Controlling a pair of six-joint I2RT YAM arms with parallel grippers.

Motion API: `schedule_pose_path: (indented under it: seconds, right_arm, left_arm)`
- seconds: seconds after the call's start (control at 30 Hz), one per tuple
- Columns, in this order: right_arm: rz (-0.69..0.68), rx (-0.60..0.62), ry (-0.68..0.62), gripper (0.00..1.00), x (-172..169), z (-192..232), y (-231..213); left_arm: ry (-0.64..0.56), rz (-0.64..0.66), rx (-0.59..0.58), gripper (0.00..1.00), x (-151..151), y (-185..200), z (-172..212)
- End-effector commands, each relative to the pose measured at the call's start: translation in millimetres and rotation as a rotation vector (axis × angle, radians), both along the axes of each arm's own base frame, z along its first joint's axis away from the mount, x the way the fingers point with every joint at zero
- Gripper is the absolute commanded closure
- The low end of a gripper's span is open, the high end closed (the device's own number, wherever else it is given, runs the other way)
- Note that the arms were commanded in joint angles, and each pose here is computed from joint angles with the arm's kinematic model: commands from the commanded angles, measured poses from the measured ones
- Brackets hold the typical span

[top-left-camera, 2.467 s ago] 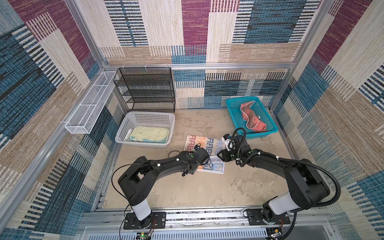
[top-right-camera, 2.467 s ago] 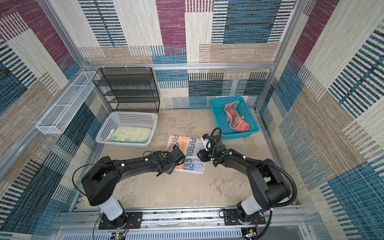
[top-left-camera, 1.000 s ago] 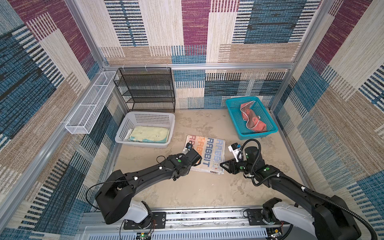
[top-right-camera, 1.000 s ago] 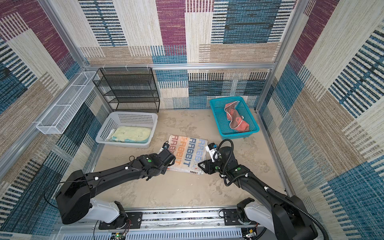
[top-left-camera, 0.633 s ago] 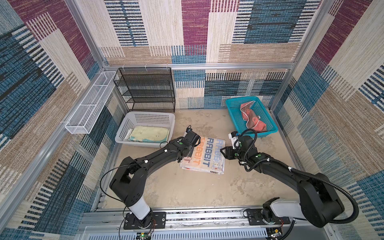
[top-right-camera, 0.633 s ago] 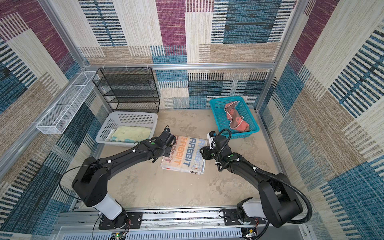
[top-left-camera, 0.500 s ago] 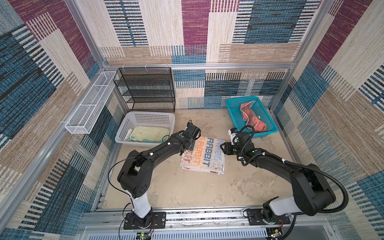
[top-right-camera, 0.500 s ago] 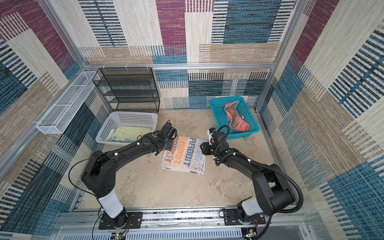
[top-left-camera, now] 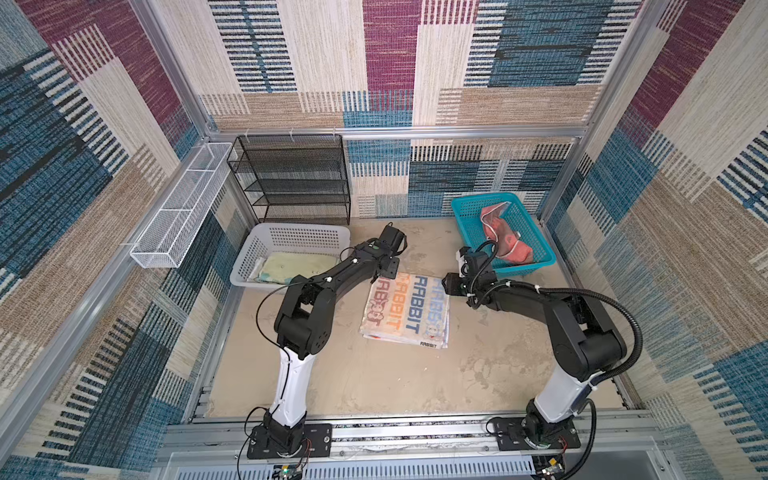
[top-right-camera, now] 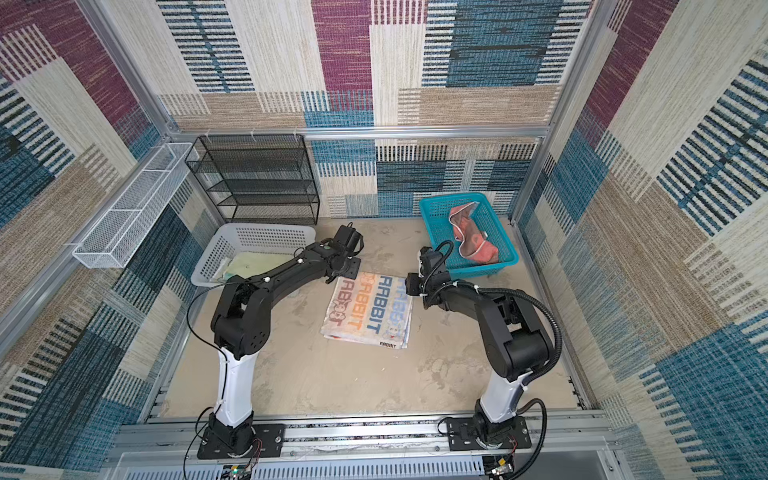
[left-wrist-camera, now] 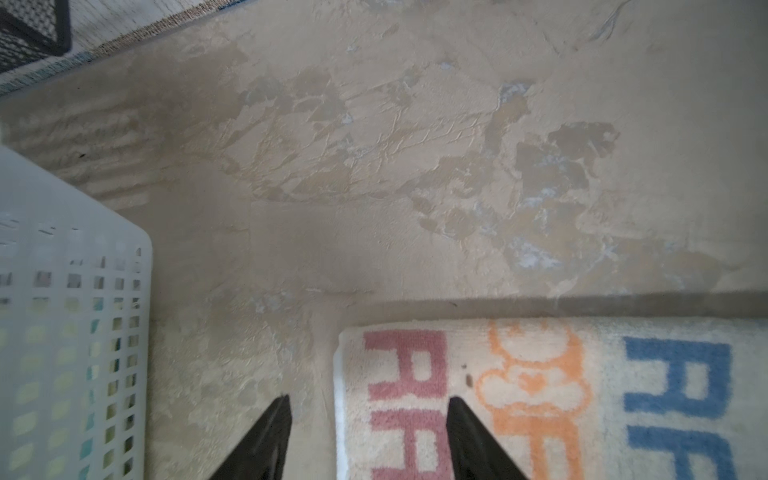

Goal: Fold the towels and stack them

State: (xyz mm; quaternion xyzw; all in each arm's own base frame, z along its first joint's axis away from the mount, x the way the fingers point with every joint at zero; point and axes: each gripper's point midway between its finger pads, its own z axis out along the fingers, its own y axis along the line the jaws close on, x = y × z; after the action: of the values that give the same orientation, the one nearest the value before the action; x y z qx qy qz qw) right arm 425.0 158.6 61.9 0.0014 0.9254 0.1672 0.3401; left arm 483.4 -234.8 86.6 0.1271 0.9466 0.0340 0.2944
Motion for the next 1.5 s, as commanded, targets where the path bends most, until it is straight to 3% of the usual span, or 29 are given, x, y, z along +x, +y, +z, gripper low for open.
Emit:
schedule_pose_path:
  seconds: [0.0, 0.37, 0.57, 0.77, 1.0, 1.47]
  right_arm:
    - [-0.004, -0.007, -0.026, 0.47, 10, 4, 1]
    - [-0.011, -0.027, -0.021, 0.47, 15, 1, -1]
    - [-0.03, -0.048, -0.011, 0.47, 17, -4, -5]
    - [-0.031, -0.052, -0.008, 0.47, 18, -5, -5]
    - [-0.03, -0.058, -0.004, 0.47, 19, -5, -5]
    - [0.077, -0.033, -0.004, 0.49, 20, 5, 20]
  left_arm:
    - [0.045, -0.021, 0.01, 0.37, 2, 0, -11]
    - [0.115, 0.046, -0.034, 0.4, 11, 8, -48]
    - [0.148, 0.036, -0.046, 0.47, 10, 3, -63]
    - [0.182, 0.036, -0.018, 0.65, 3, 8, -77]
    - [0.214, 0.052, 0.005, 1.0, -12, 17, -85]
    - [0.282, 0.1, 0.049, 1.0, -76, 53, -79]
